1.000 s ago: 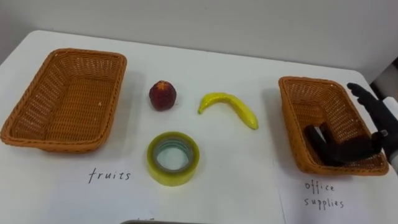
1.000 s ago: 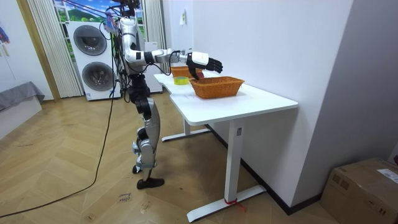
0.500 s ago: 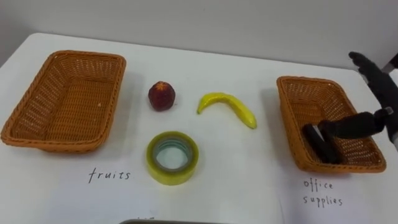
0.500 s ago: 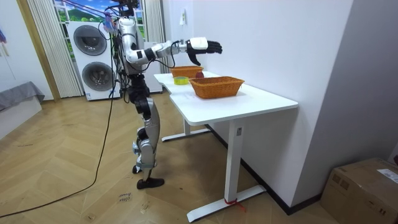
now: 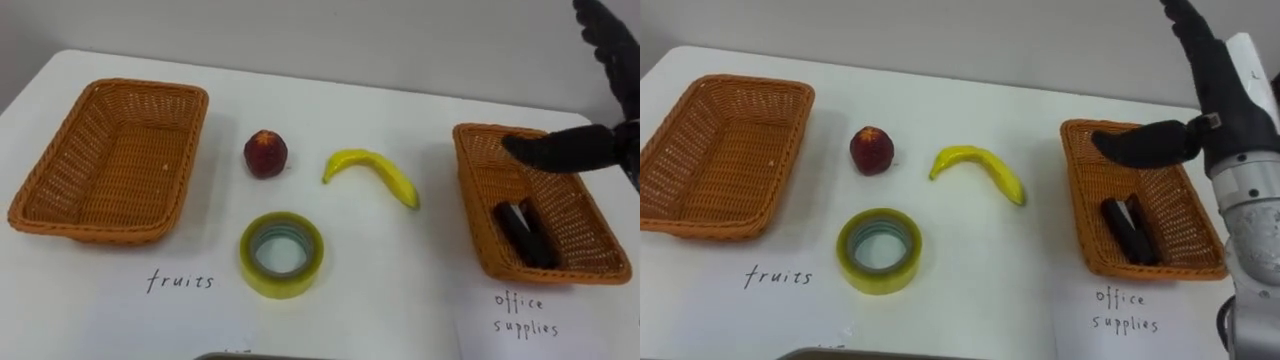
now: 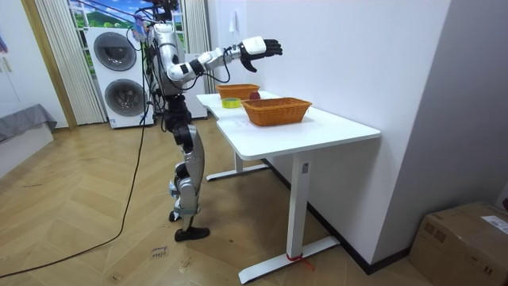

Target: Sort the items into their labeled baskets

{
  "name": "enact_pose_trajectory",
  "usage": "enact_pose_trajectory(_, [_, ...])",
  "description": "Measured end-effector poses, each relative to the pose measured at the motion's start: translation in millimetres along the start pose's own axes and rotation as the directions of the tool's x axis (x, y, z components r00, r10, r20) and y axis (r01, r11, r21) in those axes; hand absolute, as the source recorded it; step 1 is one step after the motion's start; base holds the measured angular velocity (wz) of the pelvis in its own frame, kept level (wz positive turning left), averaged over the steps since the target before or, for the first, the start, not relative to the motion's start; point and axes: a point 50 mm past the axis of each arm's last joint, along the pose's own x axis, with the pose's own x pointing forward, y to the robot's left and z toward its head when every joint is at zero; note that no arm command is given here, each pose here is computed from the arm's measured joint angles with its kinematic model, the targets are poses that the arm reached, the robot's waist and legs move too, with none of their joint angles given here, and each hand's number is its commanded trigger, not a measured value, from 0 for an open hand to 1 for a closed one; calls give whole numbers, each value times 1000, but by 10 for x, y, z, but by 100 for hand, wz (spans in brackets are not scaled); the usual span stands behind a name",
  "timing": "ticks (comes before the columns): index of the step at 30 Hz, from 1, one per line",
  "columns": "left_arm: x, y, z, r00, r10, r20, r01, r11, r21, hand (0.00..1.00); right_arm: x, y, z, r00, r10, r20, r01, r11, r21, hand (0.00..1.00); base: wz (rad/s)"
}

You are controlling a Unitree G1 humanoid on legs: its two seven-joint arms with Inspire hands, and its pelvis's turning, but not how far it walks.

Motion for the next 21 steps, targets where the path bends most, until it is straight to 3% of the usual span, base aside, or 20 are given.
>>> enact_pose_trajectory(7, [-3, -34, -8, 1000, -20, -10, 21, 999, 27, 0, 12, 296, 66, 993, 115, 26, -116, 993, 22, 0, 1])
enact_pose_trajectory(21, [-6, -67, -6, 1000, -25, -16, 26, 998, 58, 0, -9, 503, 190, 974, 215, 79, -219, 974, 59, 0, 4])
